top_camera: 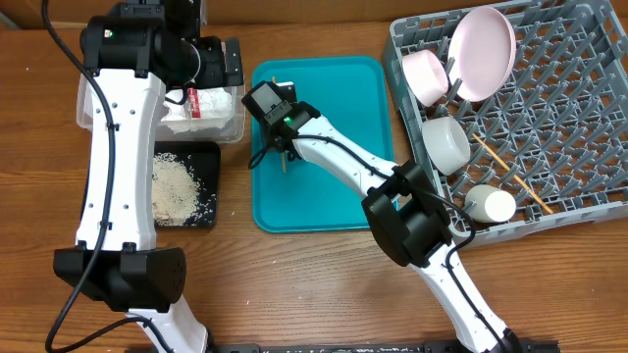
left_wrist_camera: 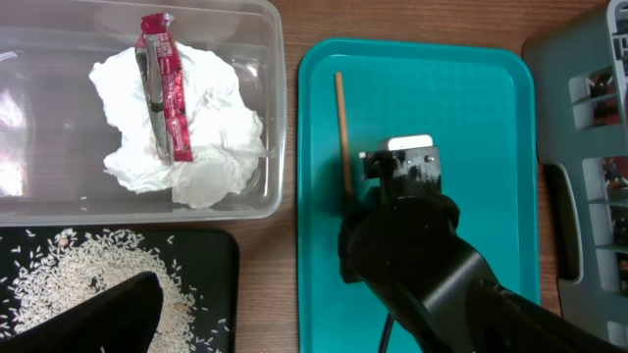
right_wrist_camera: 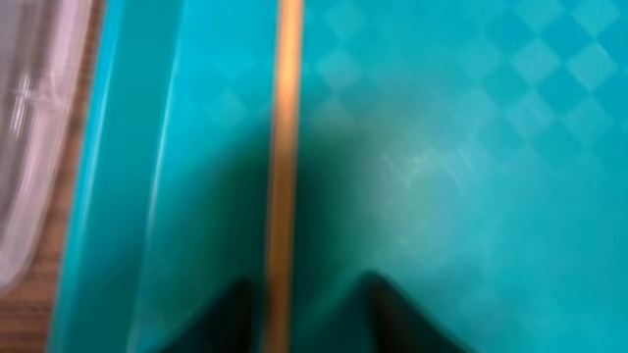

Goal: Sort waste into correct bins and load items into the dishwasher
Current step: 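Close right gripper on the last wooden chopstick on the teal tray, then lift the chopstick and carry it over the dish rack with right gripper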

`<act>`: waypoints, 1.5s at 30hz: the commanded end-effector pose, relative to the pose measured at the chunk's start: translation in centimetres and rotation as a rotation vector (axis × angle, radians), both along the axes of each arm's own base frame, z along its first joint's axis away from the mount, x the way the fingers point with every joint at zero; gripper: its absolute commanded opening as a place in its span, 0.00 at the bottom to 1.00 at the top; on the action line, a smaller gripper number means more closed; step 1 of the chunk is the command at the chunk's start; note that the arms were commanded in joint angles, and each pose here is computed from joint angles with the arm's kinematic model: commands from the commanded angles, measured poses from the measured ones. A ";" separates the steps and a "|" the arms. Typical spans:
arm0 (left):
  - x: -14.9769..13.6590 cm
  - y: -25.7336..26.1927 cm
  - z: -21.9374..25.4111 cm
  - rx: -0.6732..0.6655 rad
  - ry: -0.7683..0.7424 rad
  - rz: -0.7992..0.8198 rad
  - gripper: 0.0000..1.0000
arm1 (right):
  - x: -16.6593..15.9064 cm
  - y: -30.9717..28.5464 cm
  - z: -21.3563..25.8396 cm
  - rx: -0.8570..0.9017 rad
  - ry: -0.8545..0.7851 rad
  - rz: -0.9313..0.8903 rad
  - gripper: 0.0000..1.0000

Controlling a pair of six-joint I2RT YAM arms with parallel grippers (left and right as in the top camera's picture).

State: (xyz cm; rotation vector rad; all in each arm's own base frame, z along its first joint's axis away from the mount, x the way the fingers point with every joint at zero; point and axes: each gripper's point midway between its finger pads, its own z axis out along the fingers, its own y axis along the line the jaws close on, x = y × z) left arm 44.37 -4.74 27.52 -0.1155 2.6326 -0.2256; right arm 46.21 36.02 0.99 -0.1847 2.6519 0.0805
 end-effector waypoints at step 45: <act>0.1 0.1 0.5 0.009 -0.017 -0.005 1.00 | -5.5 -29.1 23.9 -0.246 0.162 -0.107 0.04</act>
